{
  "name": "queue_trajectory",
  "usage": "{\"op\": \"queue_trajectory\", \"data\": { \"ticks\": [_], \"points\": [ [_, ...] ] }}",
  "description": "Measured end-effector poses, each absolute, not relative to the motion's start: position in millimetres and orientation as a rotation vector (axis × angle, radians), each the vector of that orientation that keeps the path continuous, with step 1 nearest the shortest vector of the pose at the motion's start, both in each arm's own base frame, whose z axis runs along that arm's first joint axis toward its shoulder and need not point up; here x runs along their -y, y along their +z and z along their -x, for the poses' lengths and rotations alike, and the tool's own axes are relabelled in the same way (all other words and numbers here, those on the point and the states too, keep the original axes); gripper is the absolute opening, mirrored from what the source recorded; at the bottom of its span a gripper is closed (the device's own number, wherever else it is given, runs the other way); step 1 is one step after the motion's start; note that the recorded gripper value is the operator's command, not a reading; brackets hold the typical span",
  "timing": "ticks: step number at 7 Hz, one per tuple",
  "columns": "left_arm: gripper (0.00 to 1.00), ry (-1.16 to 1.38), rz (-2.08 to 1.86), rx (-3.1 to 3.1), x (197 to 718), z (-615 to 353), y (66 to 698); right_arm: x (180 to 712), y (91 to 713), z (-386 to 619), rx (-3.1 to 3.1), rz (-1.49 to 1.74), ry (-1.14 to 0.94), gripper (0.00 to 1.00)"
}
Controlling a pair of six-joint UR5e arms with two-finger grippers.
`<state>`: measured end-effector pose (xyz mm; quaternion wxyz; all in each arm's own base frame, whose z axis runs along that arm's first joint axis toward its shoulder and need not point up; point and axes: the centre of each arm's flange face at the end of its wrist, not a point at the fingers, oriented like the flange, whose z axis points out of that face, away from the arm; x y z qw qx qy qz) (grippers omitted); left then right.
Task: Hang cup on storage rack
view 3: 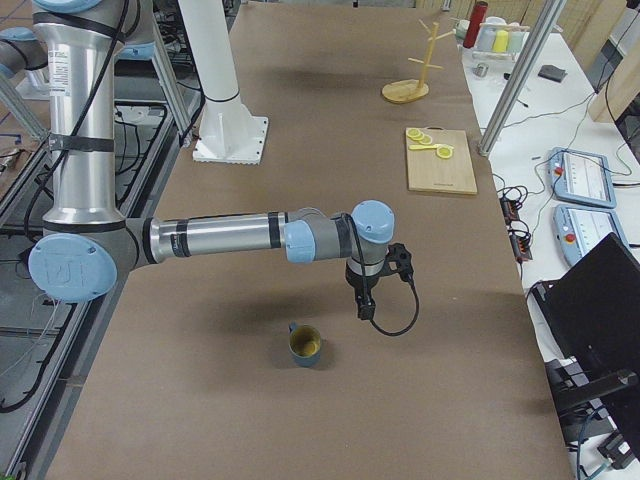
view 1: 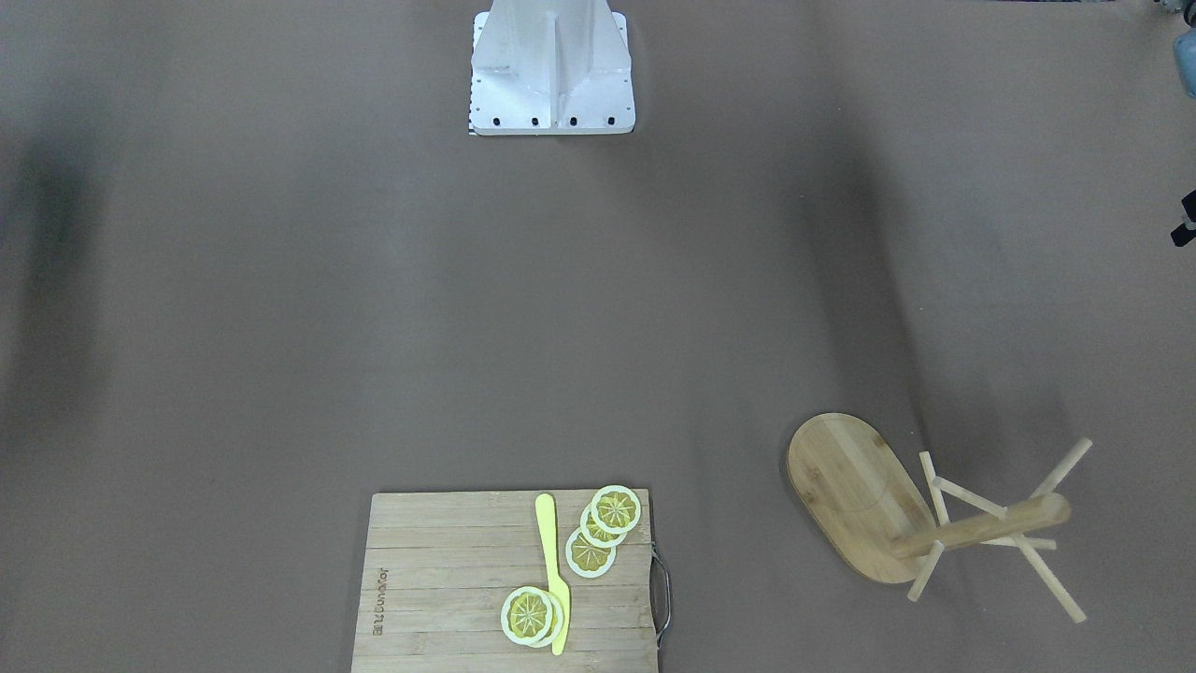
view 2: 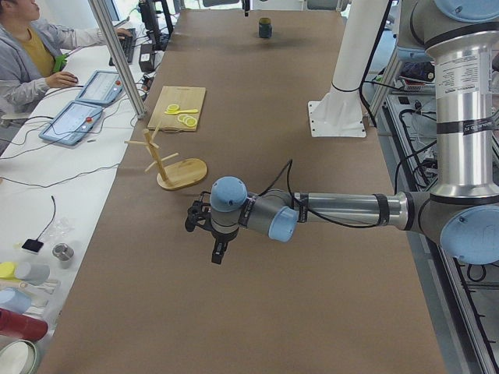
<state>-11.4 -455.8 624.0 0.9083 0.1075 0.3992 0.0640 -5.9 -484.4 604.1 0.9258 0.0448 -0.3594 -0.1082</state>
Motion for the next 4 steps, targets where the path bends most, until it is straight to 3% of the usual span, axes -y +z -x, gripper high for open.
{"op": "queue_trajectory", "data": {
  "ticks": [4],
  "points": [
    [0.98, 0.16, -0.247, -0.808, 451.6, 7.8, 629.3, 483.2, 607.0, 5.9, 0.736, -0.086, -0.221, 1.0]
  ]
}}
